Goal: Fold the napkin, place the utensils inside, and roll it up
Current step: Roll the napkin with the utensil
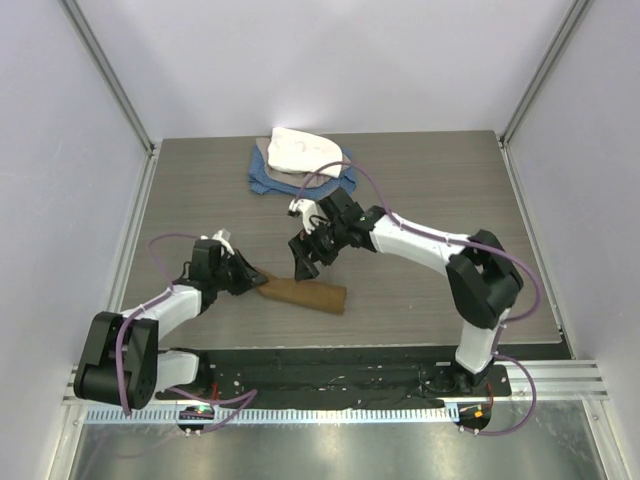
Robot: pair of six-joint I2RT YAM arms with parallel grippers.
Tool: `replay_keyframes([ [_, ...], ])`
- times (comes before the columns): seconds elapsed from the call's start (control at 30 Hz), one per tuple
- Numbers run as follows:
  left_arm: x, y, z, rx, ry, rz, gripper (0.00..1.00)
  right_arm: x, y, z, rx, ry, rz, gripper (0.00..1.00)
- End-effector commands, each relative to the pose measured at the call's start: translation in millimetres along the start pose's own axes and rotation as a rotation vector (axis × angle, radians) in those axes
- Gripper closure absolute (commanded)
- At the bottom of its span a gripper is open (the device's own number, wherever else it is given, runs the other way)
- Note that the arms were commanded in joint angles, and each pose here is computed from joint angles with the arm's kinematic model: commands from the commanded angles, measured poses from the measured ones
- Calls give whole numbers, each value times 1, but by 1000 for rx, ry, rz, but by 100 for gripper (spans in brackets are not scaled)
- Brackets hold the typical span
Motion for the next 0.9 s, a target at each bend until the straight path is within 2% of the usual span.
replay_keyframes([
  [0.0, 3, 3, 0, 46, 16, -35, 100, 10, -6, -16, -122, -298, 227, 9],
  [0.07, 4, 4, 0, 59, 12, -43, 100, 11, -2, -13, -125, -359, 305, 7],
  [0.27, 2, 7, 0, 78, 8, -41, 100, 18, 27, 1, -38, -503, 390, 6],
  [0.57, -1, 6, -3, 74, 15, -34, 100, 11, 52, 24, 70, -495, 350, 6],
  [0.7, -3, 6, -3, 77, 15, -25, 99, 4, 56, 35, 117, -471, 358, 12],
  [0.73, -4, 6, -4, 76, 17, -22, 96, 3, 58, 39, 130, -463, 361, 14],
  [0.83, -9, 5, -10, 55, 22, -11, 81, 0, 58, 47, 159, -423, 359, 33],
  [0.87, -12, 4, -13, 43, 24, -6, 69, 2, 60, 50, 166, -409, 336, 38],
])
Point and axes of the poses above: each gripper's point midway between its finger pads, its own y axis out along the fingers, its own x axis along the line the jaws close on, z = x × y, the point moved 3 cm from there along -y, back along the fingers, and after that the axes turned 1 degree about -y, right-handed, at the moved point
